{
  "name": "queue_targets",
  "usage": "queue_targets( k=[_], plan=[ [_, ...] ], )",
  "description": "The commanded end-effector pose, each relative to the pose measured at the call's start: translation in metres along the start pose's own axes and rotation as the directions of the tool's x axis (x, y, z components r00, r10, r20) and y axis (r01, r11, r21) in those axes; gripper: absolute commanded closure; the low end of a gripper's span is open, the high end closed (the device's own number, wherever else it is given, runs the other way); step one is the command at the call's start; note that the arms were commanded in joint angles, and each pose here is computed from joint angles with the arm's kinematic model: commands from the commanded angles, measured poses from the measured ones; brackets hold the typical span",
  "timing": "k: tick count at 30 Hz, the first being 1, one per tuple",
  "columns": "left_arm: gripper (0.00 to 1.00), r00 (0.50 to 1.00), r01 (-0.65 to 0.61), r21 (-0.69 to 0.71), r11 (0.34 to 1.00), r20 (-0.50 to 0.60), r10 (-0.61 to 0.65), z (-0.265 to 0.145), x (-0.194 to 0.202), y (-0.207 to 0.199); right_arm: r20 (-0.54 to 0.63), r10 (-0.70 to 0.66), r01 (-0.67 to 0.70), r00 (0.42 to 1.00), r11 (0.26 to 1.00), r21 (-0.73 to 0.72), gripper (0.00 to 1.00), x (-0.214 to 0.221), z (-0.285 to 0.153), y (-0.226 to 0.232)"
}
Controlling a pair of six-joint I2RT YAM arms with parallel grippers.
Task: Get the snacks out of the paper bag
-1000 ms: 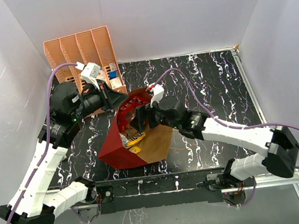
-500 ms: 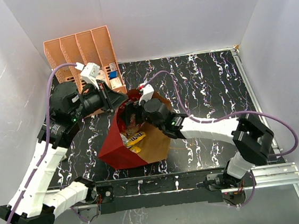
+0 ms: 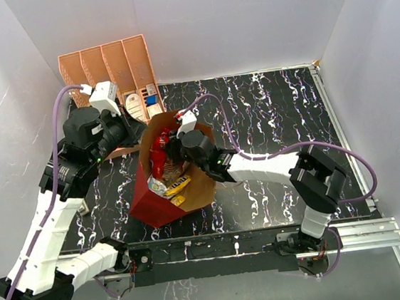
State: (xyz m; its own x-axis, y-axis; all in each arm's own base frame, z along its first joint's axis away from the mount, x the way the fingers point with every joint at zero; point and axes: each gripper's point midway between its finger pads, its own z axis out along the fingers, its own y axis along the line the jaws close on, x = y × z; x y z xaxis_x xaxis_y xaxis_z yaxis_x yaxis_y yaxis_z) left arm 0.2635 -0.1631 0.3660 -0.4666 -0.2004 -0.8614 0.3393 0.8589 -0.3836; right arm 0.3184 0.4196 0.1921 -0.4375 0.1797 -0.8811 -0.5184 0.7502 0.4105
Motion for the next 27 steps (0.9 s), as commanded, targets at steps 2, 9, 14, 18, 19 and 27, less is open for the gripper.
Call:
queue_targets(
  k=[2,9,14,18,19,27],
  plan=[
    [1.00,0.973,-0.116,-0.151,0.982,0.180,0.143,-0.031,-0.061,0.015,0.159,0.070,-0.048,0.985,0.989,-0.138,0.93,-0.066,0.004,0.048],
    [1.00,0.934,-0.238,-0.256,0.937,0.205,0.293,-0.048,-0.103,0.020,0.152,0.119,-0.084,0.981,0.972,-0.218,0.93,-0.077,0.016,0.075],
    [1.00,0.933,-0.304,-0.099,0.948,0.173,0.317,-0.037,-0.082,-0.001,0.148,0.131,-0.095,0.980,0.969,-0.228,0.93,-0.076,0.016,0.079],
    [1.00,0.950,-0.306,0.161,0.939,0.120,0.289,-0.028,-0.031,-0.030,0.140,0.132,-0.101,0.981,0.974,-0.204,0.93,-0.065,0.009,0.067],
    [1.00,0.957,-0.286,0.200,0.937,0.108,0.269,-0.027,-0.020,-0.033,0.128,0.129,-0.104,0.983,0.977,-0.187,0.93,-0.056,0.010,0.060],
    [1.00,0.997,-0.070,0.313,0.947,0.055,0.055,-0.025,0.036,-0.036,0.083,0.067,-0.050,0.994,0.981,-0.188,0.93,-0.037,-0.015,0.048]
  ],
)
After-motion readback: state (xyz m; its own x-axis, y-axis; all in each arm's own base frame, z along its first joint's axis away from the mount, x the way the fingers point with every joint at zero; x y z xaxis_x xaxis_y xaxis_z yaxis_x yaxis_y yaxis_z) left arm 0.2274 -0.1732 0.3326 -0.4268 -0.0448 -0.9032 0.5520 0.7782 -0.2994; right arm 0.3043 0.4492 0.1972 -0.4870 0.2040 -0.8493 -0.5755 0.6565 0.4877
